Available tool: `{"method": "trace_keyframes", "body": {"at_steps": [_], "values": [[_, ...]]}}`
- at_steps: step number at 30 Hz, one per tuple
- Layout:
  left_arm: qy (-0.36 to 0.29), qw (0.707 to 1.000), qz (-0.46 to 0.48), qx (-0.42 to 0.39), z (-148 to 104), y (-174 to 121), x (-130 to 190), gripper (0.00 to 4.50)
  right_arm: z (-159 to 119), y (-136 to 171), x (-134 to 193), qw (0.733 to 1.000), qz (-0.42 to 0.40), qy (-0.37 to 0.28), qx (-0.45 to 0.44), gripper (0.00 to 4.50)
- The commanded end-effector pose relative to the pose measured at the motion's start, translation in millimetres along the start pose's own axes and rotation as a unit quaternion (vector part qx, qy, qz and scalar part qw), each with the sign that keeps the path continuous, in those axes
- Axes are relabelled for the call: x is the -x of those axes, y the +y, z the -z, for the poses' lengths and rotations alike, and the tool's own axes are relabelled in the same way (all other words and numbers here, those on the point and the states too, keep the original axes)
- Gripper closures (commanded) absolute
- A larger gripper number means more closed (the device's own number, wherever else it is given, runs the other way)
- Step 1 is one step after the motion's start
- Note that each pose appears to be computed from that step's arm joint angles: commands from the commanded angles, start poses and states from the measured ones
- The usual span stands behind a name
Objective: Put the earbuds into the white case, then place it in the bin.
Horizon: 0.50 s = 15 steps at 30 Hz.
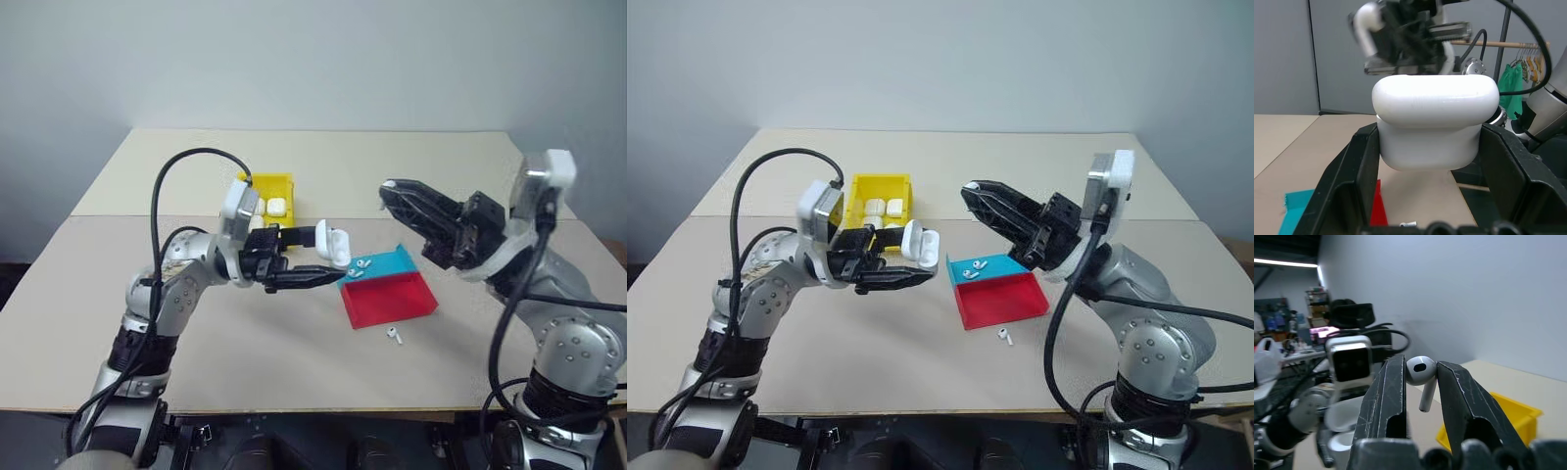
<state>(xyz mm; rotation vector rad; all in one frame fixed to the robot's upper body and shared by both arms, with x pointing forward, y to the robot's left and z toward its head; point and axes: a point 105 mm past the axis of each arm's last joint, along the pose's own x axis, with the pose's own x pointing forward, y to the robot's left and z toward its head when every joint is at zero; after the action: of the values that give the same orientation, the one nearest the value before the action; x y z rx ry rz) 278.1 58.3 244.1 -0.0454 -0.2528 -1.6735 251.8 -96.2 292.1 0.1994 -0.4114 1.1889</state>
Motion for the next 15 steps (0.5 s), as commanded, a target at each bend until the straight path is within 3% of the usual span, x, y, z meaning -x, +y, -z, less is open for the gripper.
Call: {"method": "trace_keyframes", "body": {"at_steps": [1,15], "values": [[-0.006,1.000,0.020,-0.017,-9.8,-1.9,-4.1,1.72,-6.1,13.7,-4.0,0.999,-0.035,-0.009,0.024,3.36],[-0.015,0.998,0.040,-0.049,-20.3,-11.3,-2.8,1.72,14.0,8.3,-10.7,0.998,-0.041,0.024,0.047,3.36]]}}
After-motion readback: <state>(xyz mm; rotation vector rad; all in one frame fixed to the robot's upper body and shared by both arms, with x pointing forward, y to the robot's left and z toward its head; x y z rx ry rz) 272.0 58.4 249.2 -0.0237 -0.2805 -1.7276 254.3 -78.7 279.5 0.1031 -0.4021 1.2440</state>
